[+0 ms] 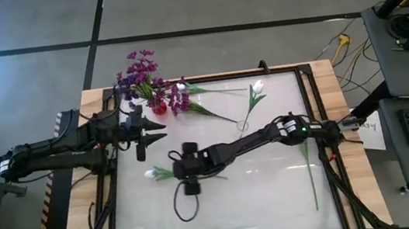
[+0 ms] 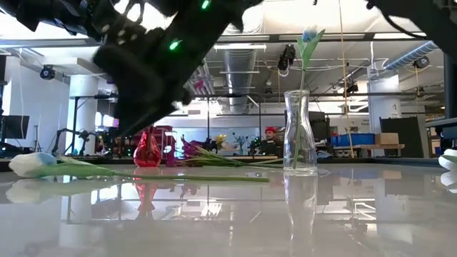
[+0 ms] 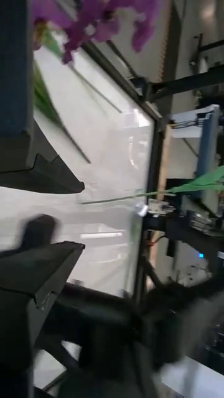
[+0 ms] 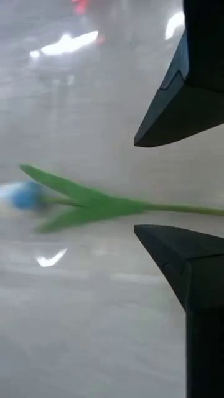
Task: Sort flowers into vase by color
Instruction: Put the white flower into the transparent vase
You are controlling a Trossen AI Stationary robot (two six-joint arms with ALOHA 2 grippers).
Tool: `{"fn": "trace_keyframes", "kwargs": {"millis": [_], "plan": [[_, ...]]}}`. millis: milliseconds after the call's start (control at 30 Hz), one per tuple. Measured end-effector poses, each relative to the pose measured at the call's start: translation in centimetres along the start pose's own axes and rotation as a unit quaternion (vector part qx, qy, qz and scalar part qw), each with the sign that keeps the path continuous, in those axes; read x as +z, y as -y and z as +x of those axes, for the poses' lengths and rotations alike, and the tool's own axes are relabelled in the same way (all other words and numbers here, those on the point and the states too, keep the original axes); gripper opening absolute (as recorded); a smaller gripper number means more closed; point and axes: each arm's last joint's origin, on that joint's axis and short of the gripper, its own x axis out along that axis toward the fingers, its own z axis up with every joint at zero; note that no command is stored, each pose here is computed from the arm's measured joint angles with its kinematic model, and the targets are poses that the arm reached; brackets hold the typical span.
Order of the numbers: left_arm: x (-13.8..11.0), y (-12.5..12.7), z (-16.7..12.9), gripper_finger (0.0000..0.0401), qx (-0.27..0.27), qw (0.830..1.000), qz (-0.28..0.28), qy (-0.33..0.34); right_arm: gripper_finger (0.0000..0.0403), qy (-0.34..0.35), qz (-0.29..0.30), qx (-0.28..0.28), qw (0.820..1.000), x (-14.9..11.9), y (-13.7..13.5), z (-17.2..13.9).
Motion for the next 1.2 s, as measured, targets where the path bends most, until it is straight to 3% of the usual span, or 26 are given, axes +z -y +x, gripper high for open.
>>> {"fn": "trace_keyframes", "kwargs": {"millis": [167,567,700,800,900,1033,1200], "plan": [[0.8,0.1,-0.6,0.0123,-0.001,1.0,0.005,0.017,0.0209,0.045,0.021,0.032,0.998,-0.2,0.4,2.7],[0.7,0.1,-0.6,0.0123,-0.001,1.0,0.011,0.012,0.0184,0.039,0.049,0.057,0.996,-1.9,0.5,5.8],[0.6,0.1,-0.5,0.0123,-0.001,1.0,0.011,0.01,0.0148,0.035,0.055,0.072,0.995,-2.1,0.8,6.3],[0.6,0.1,-0.5,0.0123,-0.001,1.0,0.011,0.01,0.0092,0.036,0.054,0.072,0.995,-2.1,0.8,6.3],[0.6,0.1,-0.6,0.0123,-0.001,1.0,0.011,0.011,0.0028,0.04,0.051,0.072,0.995,-1.9,0.8,6.1],[1.0,0.2,-0.8,0.0123,-0.001,1.0,0.012,0.017,0.0019,0.052,0.051,0.073,0.995,-0.9,1.1,4.6],[2.4,0.4,-1.7,0.0123,0.0,0.999,0.035,0.025,0.0014,0.093,0.025,0.08,0.992,2.1,1.0,-0.4]]}}
